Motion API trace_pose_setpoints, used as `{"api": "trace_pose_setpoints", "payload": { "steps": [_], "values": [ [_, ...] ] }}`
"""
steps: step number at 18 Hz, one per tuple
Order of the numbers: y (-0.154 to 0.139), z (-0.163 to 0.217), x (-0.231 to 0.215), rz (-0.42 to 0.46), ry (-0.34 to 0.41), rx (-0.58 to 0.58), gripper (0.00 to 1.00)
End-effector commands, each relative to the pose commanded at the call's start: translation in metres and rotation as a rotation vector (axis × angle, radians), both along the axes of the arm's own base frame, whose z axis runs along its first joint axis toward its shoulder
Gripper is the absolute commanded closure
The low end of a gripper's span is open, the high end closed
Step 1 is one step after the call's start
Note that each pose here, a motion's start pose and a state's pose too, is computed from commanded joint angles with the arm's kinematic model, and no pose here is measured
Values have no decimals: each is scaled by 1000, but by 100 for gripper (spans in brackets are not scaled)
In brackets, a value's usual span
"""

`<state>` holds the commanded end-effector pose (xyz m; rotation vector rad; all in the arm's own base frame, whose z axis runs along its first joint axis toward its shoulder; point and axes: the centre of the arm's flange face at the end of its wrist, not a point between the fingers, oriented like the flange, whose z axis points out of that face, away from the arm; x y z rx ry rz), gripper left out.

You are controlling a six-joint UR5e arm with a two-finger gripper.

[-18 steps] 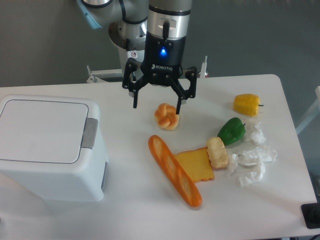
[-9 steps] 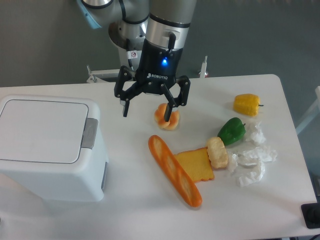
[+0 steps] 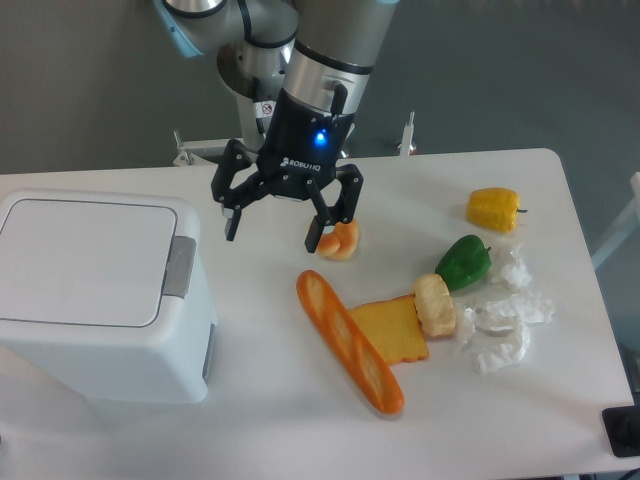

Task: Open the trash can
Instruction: 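Move the open gripper toward the gray latch on the white trash can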

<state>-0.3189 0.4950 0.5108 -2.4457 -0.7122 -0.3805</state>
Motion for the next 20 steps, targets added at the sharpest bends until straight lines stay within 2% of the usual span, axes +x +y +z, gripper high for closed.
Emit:
{"api": "trace_pose_setpoints", "payload": {
  "steps": [20],
  "values": [
    [25, -25, 13, -56, -22, -30, 0]
  ]
}}
